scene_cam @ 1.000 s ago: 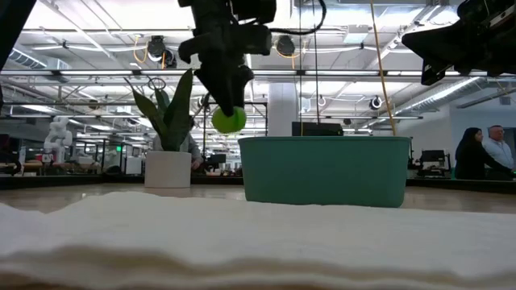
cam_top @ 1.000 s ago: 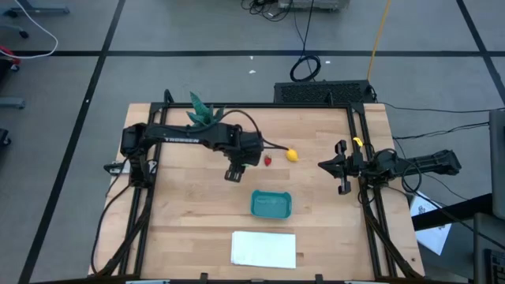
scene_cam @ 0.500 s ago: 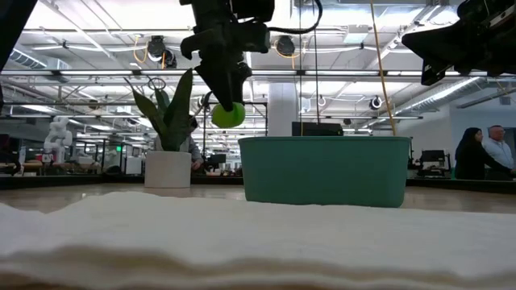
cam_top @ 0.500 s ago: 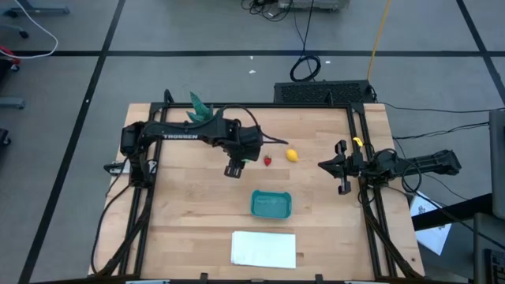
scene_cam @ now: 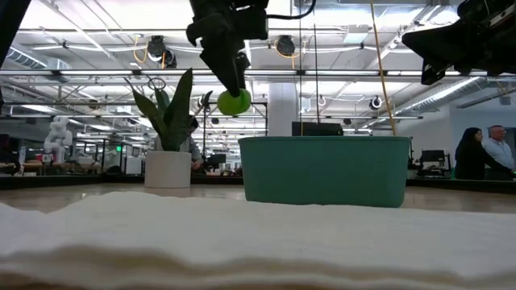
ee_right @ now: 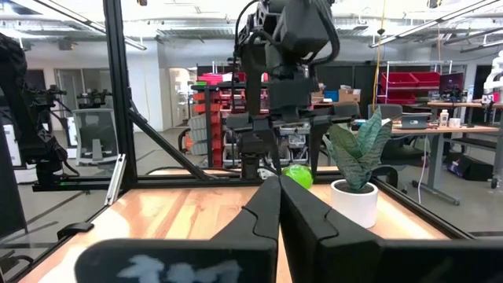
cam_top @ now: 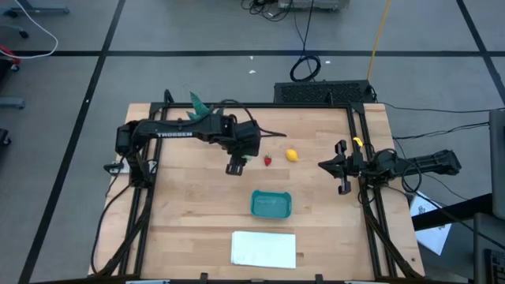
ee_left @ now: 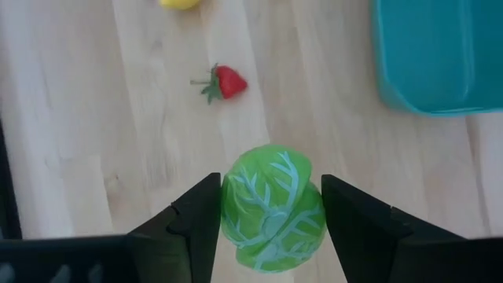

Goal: Pick and placing Produce into tupperware
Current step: Put the cabbage into the bin

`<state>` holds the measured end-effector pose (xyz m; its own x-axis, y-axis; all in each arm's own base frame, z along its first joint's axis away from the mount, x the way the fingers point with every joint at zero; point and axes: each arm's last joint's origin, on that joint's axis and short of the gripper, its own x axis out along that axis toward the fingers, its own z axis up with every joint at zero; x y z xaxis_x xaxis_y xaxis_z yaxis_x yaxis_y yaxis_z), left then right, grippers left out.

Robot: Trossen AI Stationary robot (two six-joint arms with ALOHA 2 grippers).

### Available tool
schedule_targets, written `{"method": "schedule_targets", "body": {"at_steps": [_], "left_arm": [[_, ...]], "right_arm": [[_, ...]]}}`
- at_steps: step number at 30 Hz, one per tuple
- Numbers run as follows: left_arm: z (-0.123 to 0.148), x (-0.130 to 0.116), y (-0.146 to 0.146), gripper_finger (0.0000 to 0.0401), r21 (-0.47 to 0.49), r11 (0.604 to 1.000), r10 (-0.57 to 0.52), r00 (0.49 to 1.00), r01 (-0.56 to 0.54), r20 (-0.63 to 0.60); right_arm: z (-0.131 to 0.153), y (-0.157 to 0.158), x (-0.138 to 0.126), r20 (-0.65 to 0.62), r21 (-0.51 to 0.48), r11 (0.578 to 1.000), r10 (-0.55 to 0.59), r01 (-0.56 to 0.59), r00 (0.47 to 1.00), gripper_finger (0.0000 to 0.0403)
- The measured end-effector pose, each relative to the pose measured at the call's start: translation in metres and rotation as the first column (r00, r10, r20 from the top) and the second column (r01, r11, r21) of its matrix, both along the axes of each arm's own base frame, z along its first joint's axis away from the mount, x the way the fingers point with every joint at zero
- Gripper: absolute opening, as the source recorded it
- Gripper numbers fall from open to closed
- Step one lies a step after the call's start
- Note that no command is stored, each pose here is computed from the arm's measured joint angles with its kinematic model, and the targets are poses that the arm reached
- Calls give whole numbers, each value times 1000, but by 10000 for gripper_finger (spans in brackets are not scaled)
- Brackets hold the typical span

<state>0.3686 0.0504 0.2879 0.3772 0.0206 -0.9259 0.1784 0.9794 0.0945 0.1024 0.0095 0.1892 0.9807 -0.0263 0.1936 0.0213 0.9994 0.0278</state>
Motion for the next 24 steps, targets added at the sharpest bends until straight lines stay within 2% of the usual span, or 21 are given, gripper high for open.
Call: {"method": "schedule_targets", "body": {"at_steps": [6, 13, 24], "left_arm": [[2, 7, -18, 197, -46, 998, -50, 997, 53, 59], [6, 16, -47, 198, -48, 992, -107, 983, 115, 149], [17, 30, -84, 198, -47, 981, -159, 927, 186, 341]], "right_arm": [[0, 0, 0, 1, 0, 1000, 0, 0, 1000, 0], [0, 0, 0, 1, 0, 1000, 0, 0, 1000, 0], [0, 0, 0, 1, 0, 1000, 1, -1, 1000, 0]]}}
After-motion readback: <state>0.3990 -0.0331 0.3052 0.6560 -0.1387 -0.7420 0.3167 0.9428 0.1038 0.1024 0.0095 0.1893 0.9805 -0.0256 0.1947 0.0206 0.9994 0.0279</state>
